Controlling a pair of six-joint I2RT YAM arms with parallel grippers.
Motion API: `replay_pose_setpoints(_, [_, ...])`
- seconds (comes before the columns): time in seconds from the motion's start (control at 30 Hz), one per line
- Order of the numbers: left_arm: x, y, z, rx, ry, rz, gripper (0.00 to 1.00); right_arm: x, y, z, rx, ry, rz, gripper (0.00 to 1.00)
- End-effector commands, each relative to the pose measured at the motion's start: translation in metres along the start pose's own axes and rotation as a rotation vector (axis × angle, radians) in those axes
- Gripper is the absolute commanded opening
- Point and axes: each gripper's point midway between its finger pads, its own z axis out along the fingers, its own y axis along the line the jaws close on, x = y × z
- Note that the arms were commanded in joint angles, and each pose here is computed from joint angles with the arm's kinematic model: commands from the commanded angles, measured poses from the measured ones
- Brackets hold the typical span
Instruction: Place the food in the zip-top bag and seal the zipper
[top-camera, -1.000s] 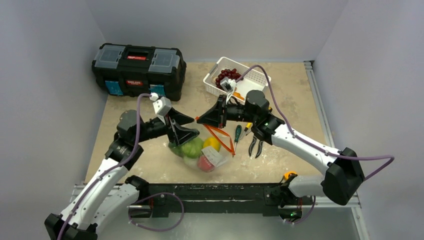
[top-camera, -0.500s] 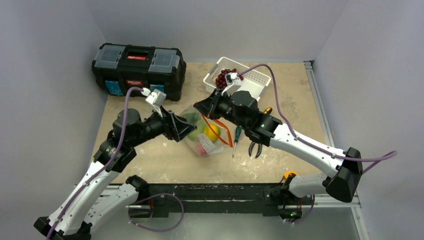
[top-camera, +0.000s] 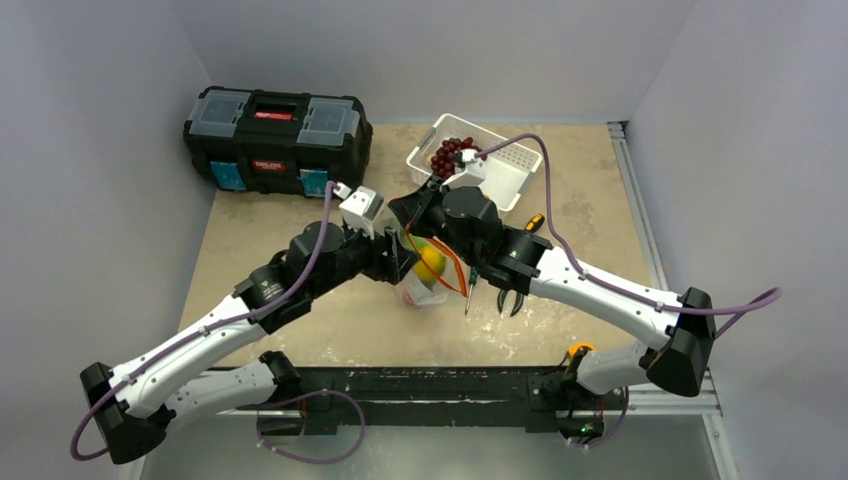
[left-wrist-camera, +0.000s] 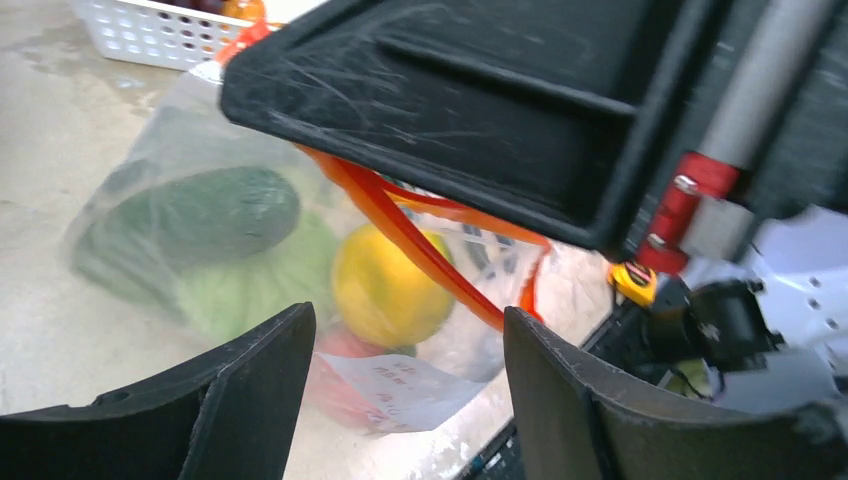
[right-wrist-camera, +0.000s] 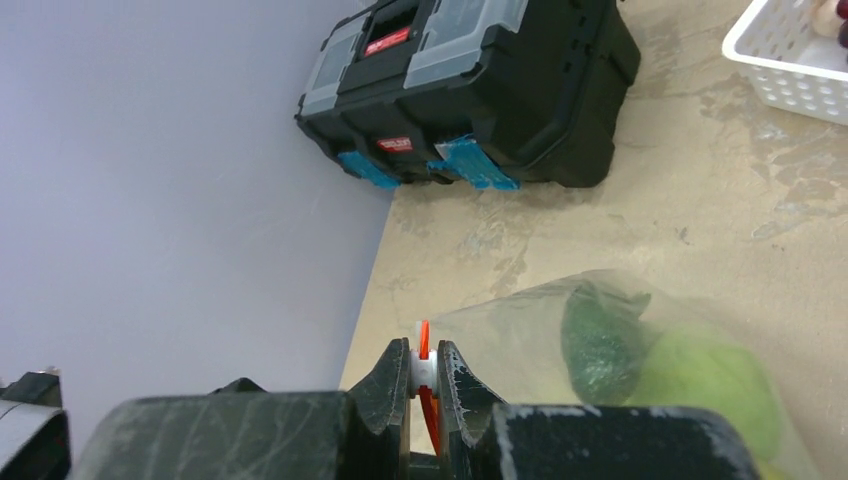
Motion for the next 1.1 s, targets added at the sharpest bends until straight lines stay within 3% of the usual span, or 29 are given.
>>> replay_pose_setpoints(0.0, [-0.036,0.015,0.012,-0.148,-0.163,-0.007,0.68,-0.037,0.029,-0.008,-0.036,-0.132,0.097,0.00])
replay_pose_setpoints(0.3, [-0.035,-0.003,0.035,-0.092,-0.175,-0.066,0.70,-0.027,0.013,-0.002,0.016,-0.138,0.080,0.00])
replay_pose_setpoints(0.43, [-0.024,-0.004,0.037,-0.071,-0.141,-0.049,0.45,-0.024,0.013,-0.002,0.010,-0.124,0.066,0.00])
replay_pose_setpoints(0.63, [-0.012,-0.012,0.040,-0.010,-0.104,-0.024,0.25,-0.021,0.013,-0.005,-0.005,-0.114,0.083,0.00])
replay_pose_setpoints(0.77, [-0.009,-0.008,0.040,-0.027,-0.081,0.000,0.00,-0.017,0.015,-0.005,-0.019,-0.094,0.083,0.00])
replay_pose_setpoints(0.87, [-0.010,-0.010,0.036,-0.016,-0.083,-0.008,0.03,-0.017,0.012,-0.005,-0.009,-0.101,0.083,0.00])
replay_pose_setpoints(0.97, [-0.014,-0.014,0.034,-0.006,-0.100,-0.049,0.39,-0.016,0.013,-0.005,-0.009,-0.099,0.096,0.00])
replay_pose_setpoints(1.07, [-0.018,-0.012,0.034,-0.018,-0.123,-0.083,0.55,-0.013,0.016,-0.003,-0.021,-0.081,0.111,0.00])
